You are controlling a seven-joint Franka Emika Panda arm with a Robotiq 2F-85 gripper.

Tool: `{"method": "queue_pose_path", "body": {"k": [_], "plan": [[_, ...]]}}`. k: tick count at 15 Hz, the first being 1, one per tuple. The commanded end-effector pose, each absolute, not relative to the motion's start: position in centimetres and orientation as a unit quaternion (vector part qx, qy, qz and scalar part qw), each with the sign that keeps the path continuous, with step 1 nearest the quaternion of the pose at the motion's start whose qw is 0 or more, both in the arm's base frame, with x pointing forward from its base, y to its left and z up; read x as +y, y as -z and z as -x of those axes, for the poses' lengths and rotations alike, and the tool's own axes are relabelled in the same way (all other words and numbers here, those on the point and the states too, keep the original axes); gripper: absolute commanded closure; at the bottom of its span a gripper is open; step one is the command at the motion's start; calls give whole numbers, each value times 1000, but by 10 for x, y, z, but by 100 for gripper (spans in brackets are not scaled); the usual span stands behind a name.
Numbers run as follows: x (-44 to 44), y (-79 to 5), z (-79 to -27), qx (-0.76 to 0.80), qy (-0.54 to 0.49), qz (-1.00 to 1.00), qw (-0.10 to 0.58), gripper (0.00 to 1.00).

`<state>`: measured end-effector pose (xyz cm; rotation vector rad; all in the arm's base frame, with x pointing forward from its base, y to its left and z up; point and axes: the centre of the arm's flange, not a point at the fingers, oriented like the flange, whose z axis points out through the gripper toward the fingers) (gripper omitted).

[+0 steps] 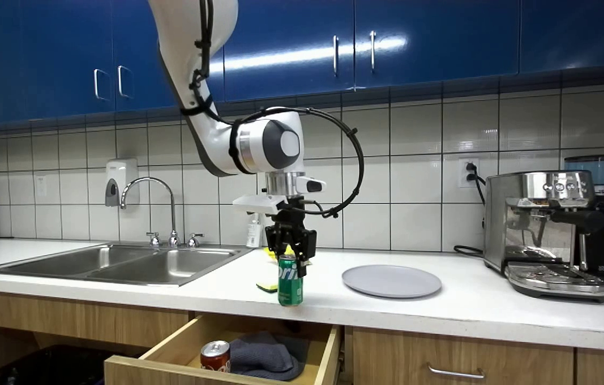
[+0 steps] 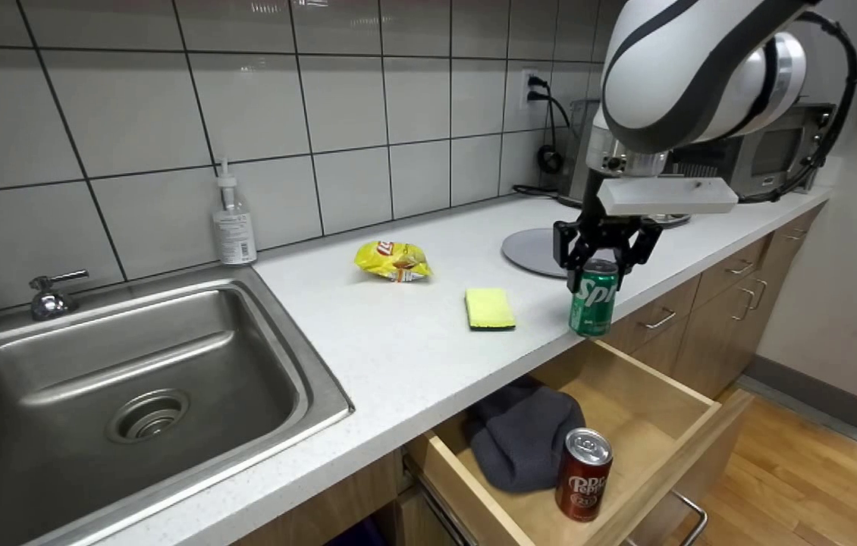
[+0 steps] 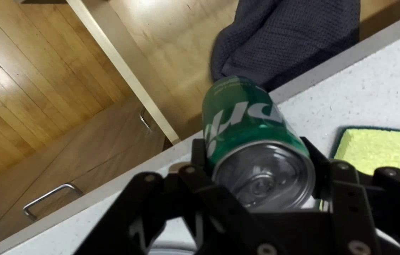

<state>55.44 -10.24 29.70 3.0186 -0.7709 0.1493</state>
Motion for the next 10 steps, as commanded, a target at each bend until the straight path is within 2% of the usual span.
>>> {"method": "queue_pose_path", "body": {"k": [1,10], "plan": [[-87,-306,-507,-245,-61,-968,20,62],[-82,-259,-482,-249,-61,-966,19,62]]}}
